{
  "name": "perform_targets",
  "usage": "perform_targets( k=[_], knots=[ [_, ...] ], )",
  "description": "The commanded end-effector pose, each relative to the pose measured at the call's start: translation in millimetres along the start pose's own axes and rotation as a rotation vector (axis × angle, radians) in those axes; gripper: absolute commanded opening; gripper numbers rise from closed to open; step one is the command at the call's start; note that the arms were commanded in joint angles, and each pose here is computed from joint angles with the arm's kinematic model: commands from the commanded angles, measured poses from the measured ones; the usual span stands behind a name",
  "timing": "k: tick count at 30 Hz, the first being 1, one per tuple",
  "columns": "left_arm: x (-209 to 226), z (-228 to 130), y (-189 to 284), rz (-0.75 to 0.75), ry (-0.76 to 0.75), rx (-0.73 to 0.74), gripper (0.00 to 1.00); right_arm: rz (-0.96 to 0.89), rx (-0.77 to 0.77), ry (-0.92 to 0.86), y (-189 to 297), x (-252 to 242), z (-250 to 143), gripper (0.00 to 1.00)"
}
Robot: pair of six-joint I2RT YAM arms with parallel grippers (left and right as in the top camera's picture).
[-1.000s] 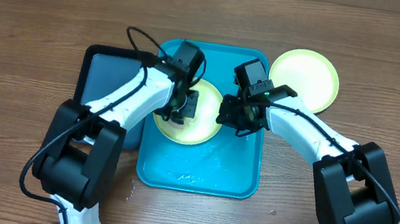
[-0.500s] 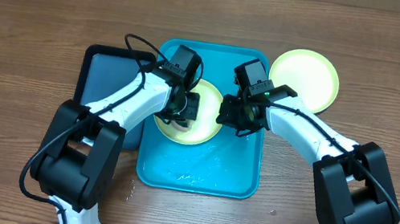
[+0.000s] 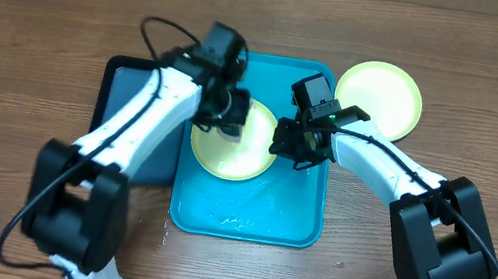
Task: Clean dirty plates on tray and stack at the side
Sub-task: 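Carry the sponge left with the left gripper to the black tray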
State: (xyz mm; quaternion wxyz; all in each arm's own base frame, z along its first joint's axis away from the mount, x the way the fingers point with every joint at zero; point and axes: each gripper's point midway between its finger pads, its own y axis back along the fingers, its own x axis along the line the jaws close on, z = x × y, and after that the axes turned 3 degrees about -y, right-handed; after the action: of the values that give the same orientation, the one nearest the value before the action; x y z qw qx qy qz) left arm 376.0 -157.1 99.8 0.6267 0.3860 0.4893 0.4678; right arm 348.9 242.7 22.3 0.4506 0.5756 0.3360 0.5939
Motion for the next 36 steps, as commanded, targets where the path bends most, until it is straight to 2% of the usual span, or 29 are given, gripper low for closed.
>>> perform_targets(
  k=[1, 5, 12, 13, 14, 16, 24, 36],
  knots=[
    [26, 19, 44, 0.094, 0.010, -0.108, 0.04, 0.001, -0.009, 0.006, 3, 2, -1, 0.04],
    [75, 11, 61, 0.219, 0.101, -0.089, 0.04, 0.001, -0.009, 0.006, 3, 2, -1, 0.05],
    [130, -20, 74, 0.269, 0.263, 0.032, 0.04, 0.001, -0.010, 0.006, 3, 2, -1, 0.06],
    [134, -23, 75, 0.266, 0.282, 0.043, 0.04, 0.001, -0.010, 0.006, 3, 2, -1, 0.13],
    [135, -26, 76, 0.258, 0.293, 0.051, 0.04, 0.001, -0.010, 0.006, 3, 2, -1, 0.18],
    [135, -29, 80, 0.239, 0.306, 0.056, 0.04, 0.001, -0.010, 0.006, 3, 2, -1, 0.19],
    [111, -28, 106, 0.133, 0.269, -0.011, 0.04, 0.000, -0.008, 0.006, 2, 2, -1, 0.18],
    [88, -57, 192, 0.122, 0.211, -0.214, 0.04, 0.009, -0.012, 0.048, -2, 16, -9, 0.15]
  ],
)
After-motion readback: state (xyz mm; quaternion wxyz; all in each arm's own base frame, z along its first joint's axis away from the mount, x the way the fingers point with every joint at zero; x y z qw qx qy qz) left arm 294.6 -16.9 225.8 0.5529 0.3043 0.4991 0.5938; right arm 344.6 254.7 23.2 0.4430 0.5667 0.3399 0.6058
